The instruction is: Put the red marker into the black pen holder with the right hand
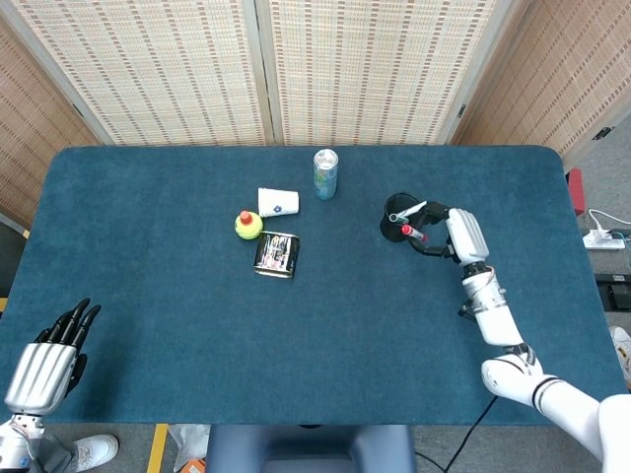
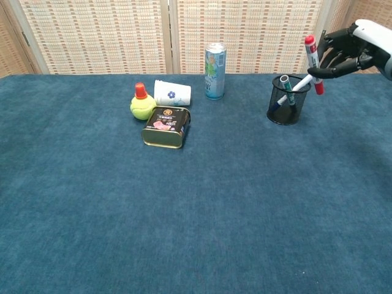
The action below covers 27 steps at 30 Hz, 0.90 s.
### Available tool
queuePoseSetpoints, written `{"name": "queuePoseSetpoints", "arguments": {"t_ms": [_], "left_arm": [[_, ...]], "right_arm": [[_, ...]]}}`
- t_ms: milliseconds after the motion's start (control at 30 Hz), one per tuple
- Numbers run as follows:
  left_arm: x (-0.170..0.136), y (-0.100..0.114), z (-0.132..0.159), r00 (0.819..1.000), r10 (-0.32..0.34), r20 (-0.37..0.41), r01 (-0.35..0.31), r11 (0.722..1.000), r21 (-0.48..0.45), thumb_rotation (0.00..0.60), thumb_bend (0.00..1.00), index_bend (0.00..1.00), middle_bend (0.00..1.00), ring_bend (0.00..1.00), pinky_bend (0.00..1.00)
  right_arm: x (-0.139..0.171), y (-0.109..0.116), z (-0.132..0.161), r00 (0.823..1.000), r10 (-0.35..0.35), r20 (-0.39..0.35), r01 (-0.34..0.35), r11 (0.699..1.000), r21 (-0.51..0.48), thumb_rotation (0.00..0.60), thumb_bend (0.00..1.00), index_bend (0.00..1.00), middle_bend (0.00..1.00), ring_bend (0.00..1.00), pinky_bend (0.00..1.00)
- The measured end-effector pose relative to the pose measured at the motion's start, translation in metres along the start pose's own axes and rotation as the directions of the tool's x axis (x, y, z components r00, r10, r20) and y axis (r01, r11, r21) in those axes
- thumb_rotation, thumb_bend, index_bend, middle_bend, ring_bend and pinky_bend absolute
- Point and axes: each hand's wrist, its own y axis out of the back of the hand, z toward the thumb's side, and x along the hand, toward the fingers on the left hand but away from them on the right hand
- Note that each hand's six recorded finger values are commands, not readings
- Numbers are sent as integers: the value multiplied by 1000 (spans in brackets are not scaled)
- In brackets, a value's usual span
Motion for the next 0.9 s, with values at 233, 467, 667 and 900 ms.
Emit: {"name": "queuePoseSetpoints", "arguments": {"t_ms": [233, 467, 667, 900], "left_arm": [[1, 1, 1, 1000, 22, -2, -22, 1000, 9, 600, 456, 74, 0, 135, 392], [5, -1, 0, 1000, 19, -16, -19, 1000, 20, 600, 455, 74, 0, 135, 394], [9, -2, -6, 999, 18, -49, -17, 1000, 21, 600, 455, 74, 0, 135, 395], [13, -6, -6, 998, 7, -66, -4, 999, 43, 600, 455, 74, 0, 135, 396]], "right_arm": [[-24, -4, -1, 1000, 10, 17, -10, 999, -52, 600, 217, 666, 437, 440, 437], [-46, -18, 11, 999, 45, -4, -45, 993, -110, 600, 218, 666, 437, 441, 436], [-60, -22, 10, 999, 49, 7, -48, 995, -90, 600, 217, 666, 437, 440, 436], [-74, -19, 8, 999, 49, 23, -47, 995, -87, 600, 217, 666, 437, 441, 437]]}}
